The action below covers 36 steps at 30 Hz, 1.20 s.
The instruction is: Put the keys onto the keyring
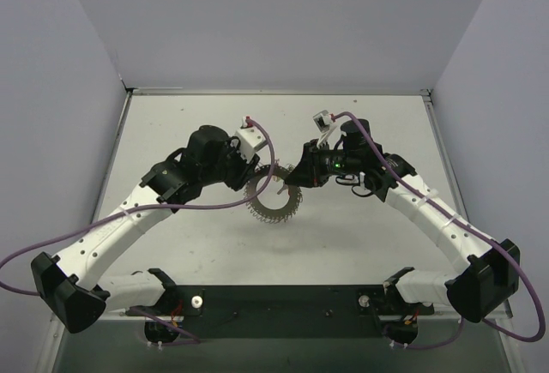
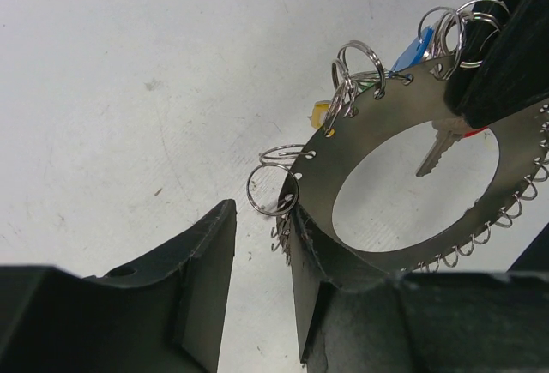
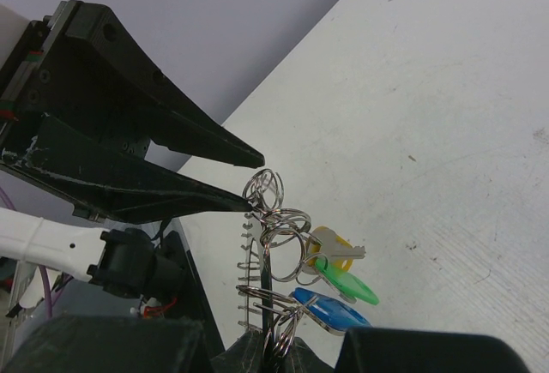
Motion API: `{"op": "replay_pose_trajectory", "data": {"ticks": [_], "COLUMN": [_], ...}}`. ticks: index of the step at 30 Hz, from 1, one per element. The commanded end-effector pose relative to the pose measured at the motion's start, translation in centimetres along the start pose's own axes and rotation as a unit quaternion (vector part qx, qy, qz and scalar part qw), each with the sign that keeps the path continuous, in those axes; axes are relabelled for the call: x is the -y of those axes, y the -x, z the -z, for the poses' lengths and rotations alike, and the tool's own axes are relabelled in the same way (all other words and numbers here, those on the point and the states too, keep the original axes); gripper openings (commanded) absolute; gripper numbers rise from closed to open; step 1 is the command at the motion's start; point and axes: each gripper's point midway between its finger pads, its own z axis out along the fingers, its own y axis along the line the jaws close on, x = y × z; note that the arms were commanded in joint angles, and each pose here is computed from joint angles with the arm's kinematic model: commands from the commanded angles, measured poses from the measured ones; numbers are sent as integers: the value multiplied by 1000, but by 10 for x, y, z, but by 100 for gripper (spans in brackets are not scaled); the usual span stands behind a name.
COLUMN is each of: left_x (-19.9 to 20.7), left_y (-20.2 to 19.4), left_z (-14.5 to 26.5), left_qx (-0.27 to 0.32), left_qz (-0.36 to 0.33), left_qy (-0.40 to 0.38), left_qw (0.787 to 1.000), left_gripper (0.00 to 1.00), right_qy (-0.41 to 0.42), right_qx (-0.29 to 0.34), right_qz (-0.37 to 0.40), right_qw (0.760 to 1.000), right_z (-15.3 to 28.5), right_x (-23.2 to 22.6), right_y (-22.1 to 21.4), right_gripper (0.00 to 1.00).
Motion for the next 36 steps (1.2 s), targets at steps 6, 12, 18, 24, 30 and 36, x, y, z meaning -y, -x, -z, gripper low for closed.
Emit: {"op": "replay_pose_trajectory", "data": {"ticks": [6, 12, 18, 24, 30, 36], "left_x": [-1, 0, 2, -1, -23, -11], "left_y": [19, 27, 32, 42, 56, 61], "left_z": [11, 16, 18, 26, 55, 72], "left_qx": [50, 71, 85, 115, 173, 185], "left_qz": [6, 10, 16, 49, 114, 193], "left_qy": [-11, -16, -20, -36, -64, -204], "left_qw": [999, 997, 996, 991, 976, 942], "left_gripper": [33, 47, 57, 48, 66, 65], "right_qy": [45, 51, 55, 60, 80, 96], "right_qx": [31, 31, 31, 30, 31, 36], "right_qz": [35, 38, 40, 43, 70, 105], "right_qw": [998, 997, 997, 997, 994, 989], "right_z": [11, 11, 10, 10, 16, 23], "right_x": [-24, -25, -26, -27, -33, -40], "right_y": [17, 16, 15, 14, 9, 6], "right_gripper": [0, 0, 0, 0, 0, 0]}}
